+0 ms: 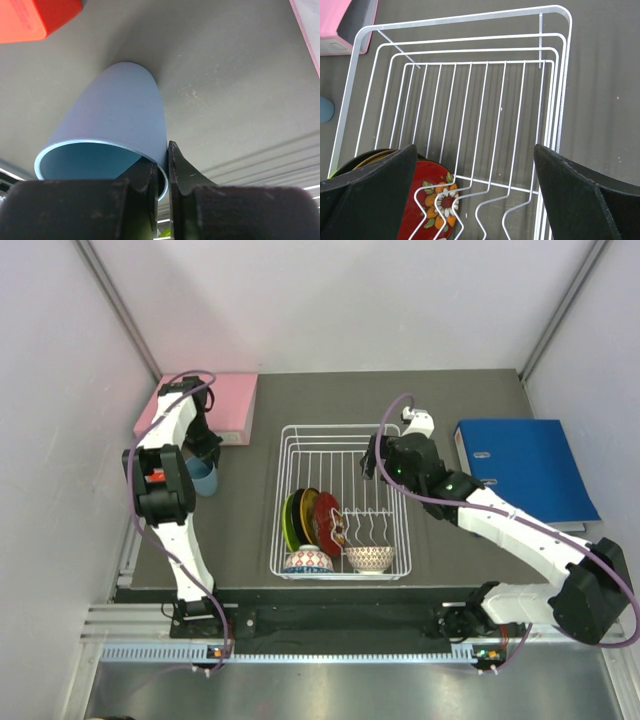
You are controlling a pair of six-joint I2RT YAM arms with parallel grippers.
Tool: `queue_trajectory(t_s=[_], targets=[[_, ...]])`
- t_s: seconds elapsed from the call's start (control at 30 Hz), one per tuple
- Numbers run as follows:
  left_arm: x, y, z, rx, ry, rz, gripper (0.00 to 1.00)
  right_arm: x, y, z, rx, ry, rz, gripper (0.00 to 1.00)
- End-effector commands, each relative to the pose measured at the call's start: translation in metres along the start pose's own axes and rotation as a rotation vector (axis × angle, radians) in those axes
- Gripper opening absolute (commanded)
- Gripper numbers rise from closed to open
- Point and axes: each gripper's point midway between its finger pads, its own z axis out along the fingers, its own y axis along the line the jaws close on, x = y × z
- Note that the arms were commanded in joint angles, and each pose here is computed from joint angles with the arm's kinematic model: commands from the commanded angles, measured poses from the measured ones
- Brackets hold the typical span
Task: Unload the mixed dishes from the dish rack
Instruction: Place the cup at the center of the board.
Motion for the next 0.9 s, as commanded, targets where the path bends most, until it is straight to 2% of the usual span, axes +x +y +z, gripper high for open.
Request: queue_trajectory(t_s=[0.0, 0.2, 0.23, 0.27, 0.37, 0.47, 0.57, 0.7, 0.77, 0.8, 0.87], targets=[[-0.007, -0.003, -0.033, 0.085, -0.051, 0.017, 0.13, -0.012, 0.015, -0.002, -0.047, -0.041, 0.014, 1.0], [-0.012, -0.005, -0.054, 0.136, -0.091, 0.033, 0.24, -0.013, 0.021, -0.002, -0.062, -0.038, 0.012, 1.0], [-0.012, -0.004, -0.055, 0.135, -0.092, 0.034, 0.28, -0.013, 0.022, -0.001, -0.061, -0.037, 0.011, 1.0], [-0.011, -0.003, -0.055, 0.136, -0.093, 0.034, 0.46, -0.013, 0.022, -0.002, -0.061, -0.037, 0.009, 1.0], [-0.009, 0.0, -0.055, 0.142, -0.108, 0.041, 0.65, -0.012, 0.022, -0.001, -0.063, -0.035, 0.007, 1.0], [-0.005, 0.004, -0.053, 0.137, -0.105, 0.043, 0.77, -0.011, 0.021, -0.001, -0.061, -0.034, 0.008, 1.0], [-0.003, 0.005, -0.054, 0.138, -0.103, 0.043, 0.8, -0.011, 0.023, -0.001, -0.065, -0.032, 0.006, 1.0], [-0.013, 0.001, -0.089, 0.199, -0.221, 0.031, 0.93, -0.014, 0.025, -0.006, -0.079, -0.048, 0.003, 1.0], [-0.022, -0.002, -0.128, 0.248, -0.352, 0.022, 0.95, -0.017, 0.027, -0.007, -0.087, -0.061, 0.002, 1.0], [-0.028, -0.009, -0.145, 0.289, -0.42, 0.023, 0.99, -0.02, 0.029, -0.009, -0.097, -0.072, -0.003, 1.0], [-0.019, -0.022, -0.192, 0.372, -0.553, 0.075, 0.99, -0.023, 0.03, -0.01, -0.1, -0.083, -0.014, 1.0]])
